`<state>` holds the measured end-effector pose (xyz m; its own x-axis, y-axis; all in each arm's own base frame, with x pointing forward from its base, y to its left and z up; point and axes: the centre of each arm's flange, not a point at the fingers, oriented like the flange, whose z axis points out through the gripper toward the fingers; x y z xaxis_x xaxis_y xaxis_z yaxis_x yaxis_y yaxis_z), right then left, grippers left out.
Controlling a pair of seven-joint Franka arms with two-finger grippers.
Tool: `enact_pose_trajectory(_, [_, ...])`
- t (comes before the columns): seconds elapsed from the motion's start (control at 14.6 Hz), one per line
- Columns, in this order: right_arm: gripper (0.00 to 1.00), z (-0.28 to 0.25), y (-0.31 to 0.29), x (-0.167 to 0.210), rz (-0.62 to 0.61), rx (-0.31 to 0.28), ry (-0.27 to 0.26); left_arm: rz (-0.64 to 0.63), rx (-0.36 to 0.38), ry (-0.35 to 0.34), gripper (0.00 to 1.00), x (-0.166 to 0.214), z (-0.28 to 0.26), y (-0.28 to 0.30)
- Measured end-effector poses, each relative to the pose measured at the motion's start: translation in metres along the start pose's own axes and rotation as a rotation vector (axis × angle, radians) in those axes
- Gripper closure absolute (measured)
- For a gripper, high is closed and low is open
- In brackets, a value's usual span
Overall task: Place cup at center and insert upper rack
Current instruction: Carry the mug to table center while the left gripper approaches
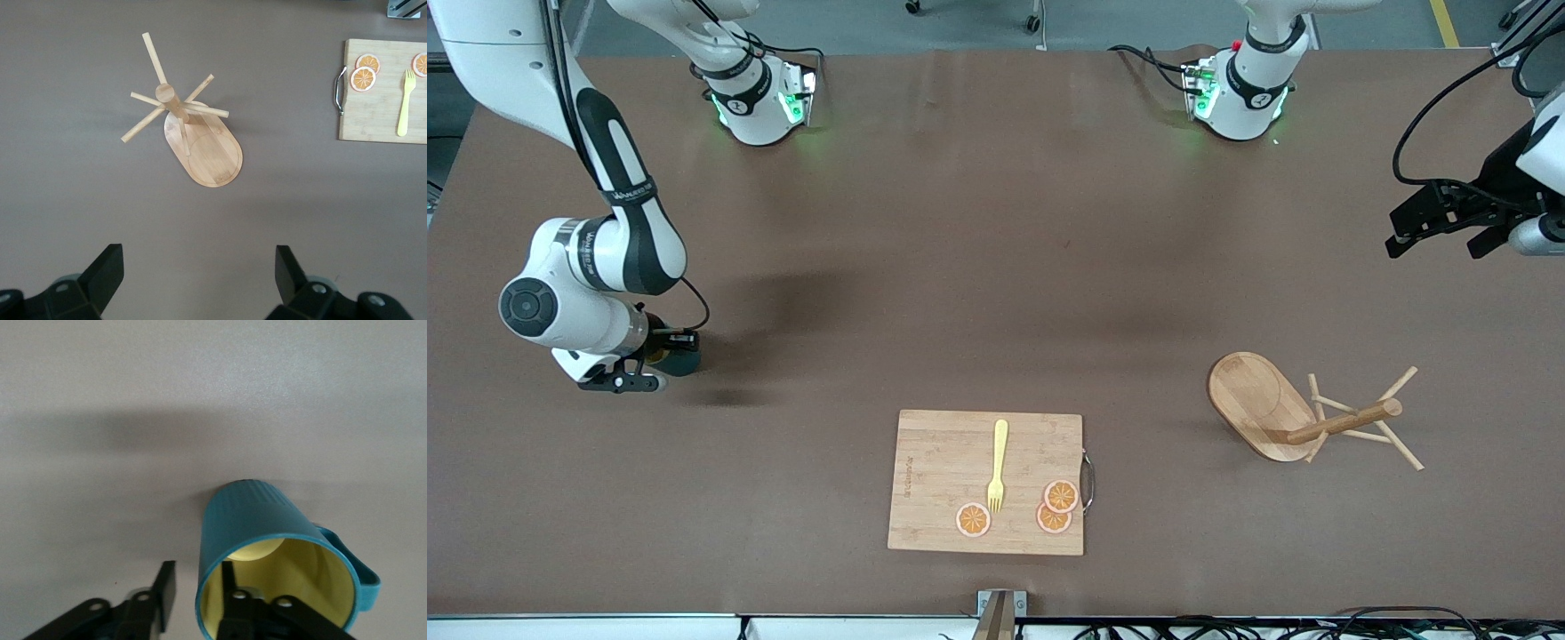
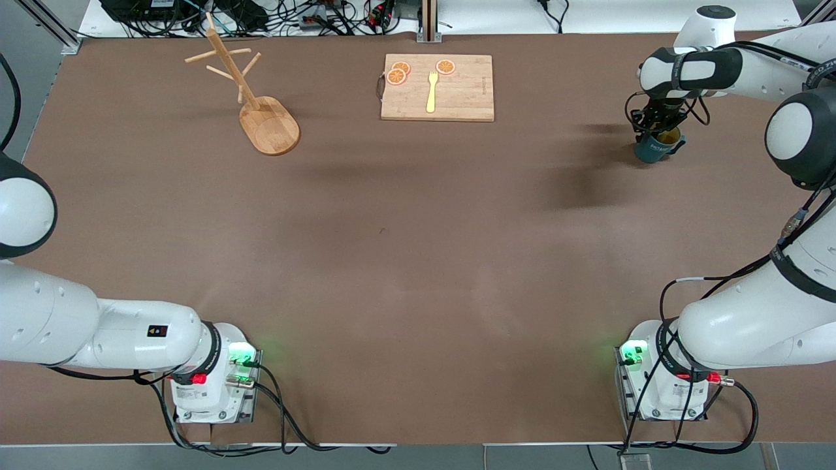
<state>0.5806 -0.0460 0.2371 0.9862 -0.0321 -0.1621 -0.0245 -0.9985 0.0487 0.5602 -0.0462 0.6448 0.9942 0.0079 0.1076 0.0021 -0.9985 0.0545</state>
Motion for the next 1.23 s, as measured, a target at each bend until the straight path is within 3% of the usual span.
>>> enact_pose_trajectory(0.21, [0.96, -0.001, 0.0, 0.0, -0.001, 0.0, 0.001, 0.0, 0.0, 0.0, 0.0, 0.0, 0.0, 0.0])
enact_pose_trajectory(0.55, [0.96, -0.033, -0.053, 0.014, -0.048, -0.011, -0.004, 0.0, 0.0, 0.0, 0.0, 0.0, 0.0, 0.0])
enact_pose_trajectory(0.89, [0.96, -0.113, -0.218, 0.011, -0.241, -0.038, 0.058, -0.001, 0.0, 0.0, 0.0, 0.0, 0.0, 0.0])
enact_pose_trajectory(1.23, [0.96, -0.126, -0.418, -0.047, -0.251, 0.039, 0.101, -0.001, 0.0, 0.0, 0.0, 0.0, 0.0, -0.001])
